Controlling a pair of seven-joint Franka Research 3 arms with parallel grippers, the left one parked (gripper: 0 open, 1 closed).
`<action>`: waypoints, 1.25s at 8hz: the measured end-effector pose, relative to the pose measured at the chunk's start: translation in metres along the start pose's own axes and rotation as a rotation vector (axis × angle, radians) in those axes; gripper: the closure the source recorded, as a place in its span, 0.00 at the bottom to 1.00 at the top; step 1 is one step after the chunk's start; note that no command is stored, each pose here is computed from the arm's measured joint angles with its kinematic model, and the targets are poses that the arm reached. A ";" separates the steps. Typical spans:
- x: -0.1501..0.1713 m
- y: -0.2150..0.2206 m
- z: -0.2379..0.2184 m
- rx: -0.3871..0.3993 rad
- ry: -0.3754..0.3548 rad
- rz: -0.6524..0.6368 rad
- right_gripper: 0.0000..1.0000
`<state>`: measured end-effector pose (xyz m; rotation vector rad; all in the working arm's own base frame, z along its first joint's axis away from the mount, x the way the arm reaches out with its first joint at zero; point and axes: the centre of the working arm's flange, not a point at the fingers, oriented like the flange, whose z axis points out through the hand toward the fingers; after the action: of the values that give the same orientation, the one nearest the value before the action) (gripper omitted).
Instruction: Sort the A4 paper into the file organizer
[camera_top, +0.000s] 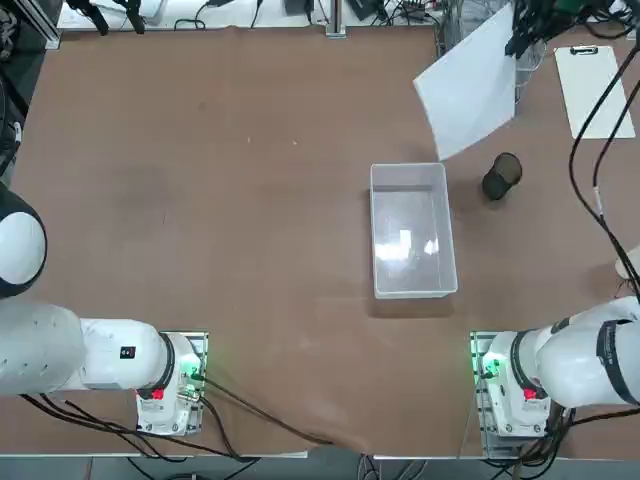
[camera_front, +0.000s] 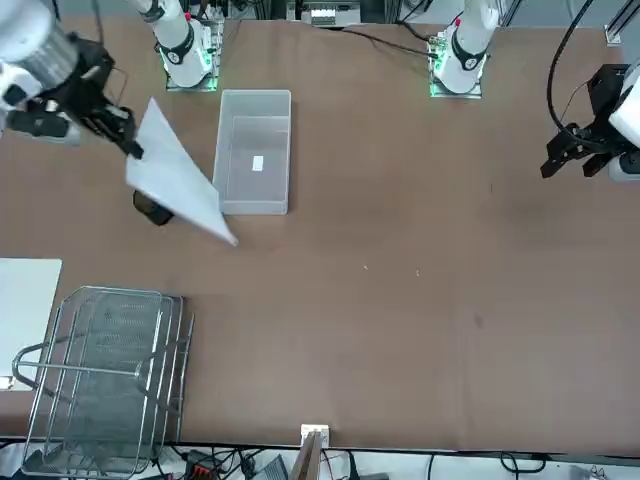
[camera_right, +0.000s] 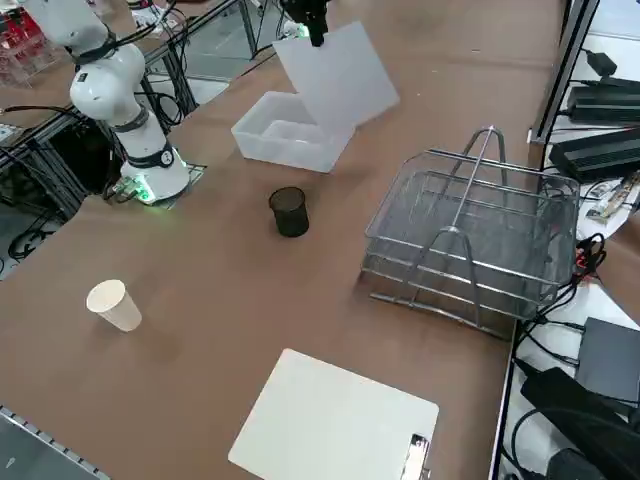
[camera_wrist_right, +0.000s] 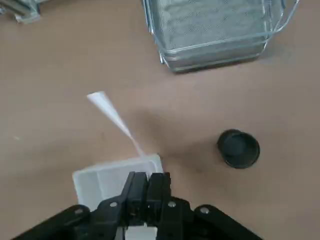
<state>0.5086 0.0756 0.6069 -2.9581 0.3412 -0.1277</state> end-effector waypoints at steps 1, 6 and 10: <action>0.010 0.003 -0.011 0.040 0.013 0.026 0.99; 0.067 0.054 -0.057 0.311 0.187 0.230 0.99; 0.085 0.065 -0.063 0.477 0.256 0.336 0.99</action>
<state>0.5705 -0.0164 0.6639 -2.3785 0.7218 -0.4738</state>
